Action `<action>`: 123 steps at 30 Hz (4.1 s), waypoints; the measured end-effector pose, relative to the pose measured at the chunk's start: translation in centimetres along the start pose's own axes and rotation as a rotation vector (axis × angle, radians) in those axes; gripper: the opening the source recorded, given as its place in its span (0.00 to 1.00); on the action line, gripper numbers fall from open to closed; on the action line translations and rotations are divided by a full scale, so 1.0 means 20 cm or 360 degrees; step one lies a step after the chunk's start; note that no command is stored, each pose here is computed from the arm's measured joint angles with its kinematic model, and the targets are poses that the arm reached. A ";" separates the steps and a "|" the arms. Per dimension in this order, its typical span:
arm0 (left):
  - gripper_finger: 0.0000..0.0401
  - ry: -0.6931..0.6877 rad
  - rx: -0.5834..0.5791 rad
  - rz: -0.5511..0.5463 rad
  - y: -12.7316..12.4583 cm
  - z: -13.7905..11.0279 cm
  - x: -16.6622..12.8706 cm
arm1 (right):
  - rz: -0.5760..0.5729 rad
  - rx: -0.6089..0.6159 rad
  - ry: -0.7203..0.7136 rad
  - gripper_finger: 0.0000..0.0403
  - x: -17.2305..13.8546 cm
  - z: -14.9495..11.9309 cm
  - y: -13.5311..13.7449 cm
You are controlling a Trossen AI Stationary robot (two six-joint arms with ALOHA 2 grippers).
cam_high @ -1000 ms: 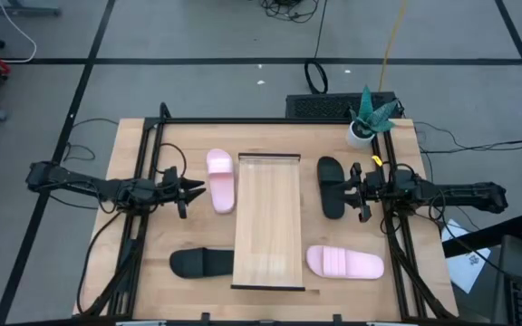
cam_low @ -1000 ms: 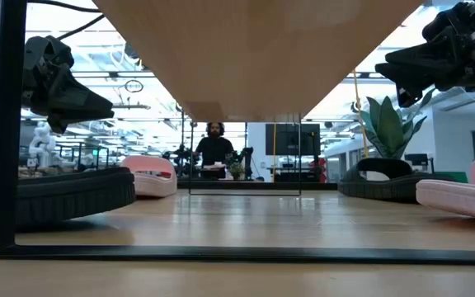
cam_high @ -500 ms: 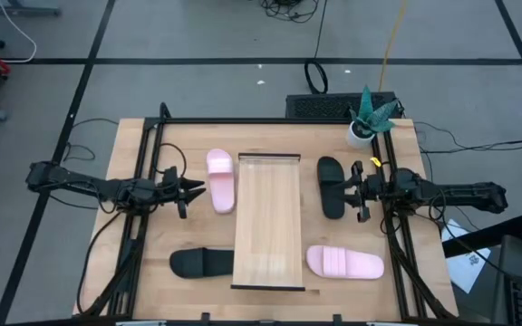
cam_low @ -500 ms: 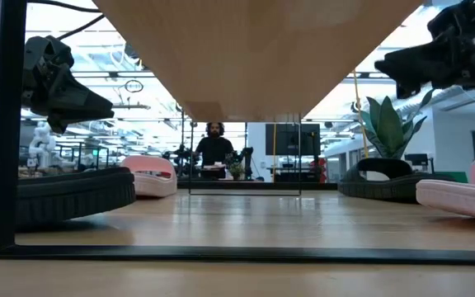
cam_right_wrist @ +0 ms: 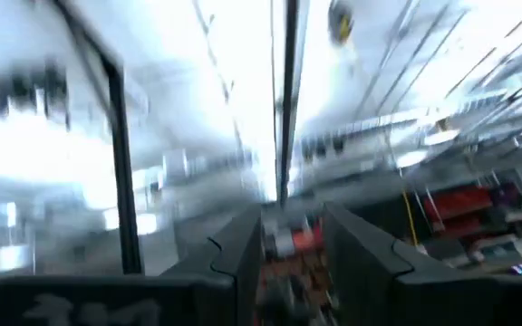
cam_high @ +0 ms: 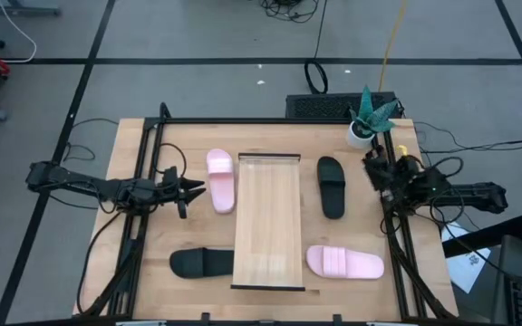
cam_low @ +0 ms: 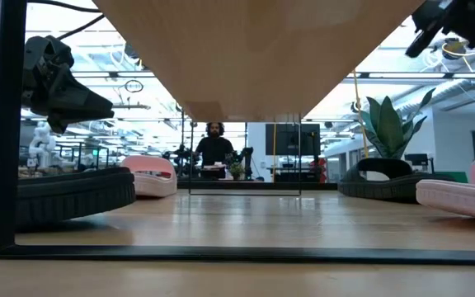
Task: Pick and place slides into the shelf
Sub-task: Put the bottom black slides on the shelf
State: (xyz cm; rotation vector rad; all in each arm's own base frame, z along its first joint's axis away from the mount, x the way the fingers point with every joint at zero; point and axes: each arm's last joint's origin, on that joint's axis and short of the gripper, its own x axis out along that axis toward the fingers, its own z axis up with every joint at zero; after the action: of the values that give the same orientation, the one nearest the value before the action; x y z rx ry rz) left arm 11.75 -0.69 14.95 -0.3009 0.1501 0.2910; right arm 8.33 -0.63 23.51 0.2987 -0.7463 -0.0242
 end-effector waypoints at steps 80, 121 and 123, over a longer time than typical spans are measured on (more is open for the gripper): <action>0.30 0.1098 -0.1568 0.0448 -0.83 -0.23 -0.40 | 0.0087 0.0328 -0.0504 0.27 -0.02 0.15 0.03; 0.30 0.0946 -0.1532 0.0532 -0.86 -0.38 -0.29 | 0.0090 0.0328 -0.0508 0.27 -0.02 0.15 0.03; 0.30 0.0920 -0.1537 0.0517 -0.86 -0.37 -0.29 | 0.0090 0.0329 -0.0507 0.27 -0.02 0.15 0.03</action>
State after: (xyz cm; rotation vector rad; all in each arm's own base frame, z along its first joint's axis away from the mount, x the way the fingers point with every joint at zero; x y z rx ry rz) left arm 10.76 -20.29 13.62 -1.3283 0.6349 0.5855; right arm 5.92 -0.72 25.43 0.4772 -1.0765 0.0608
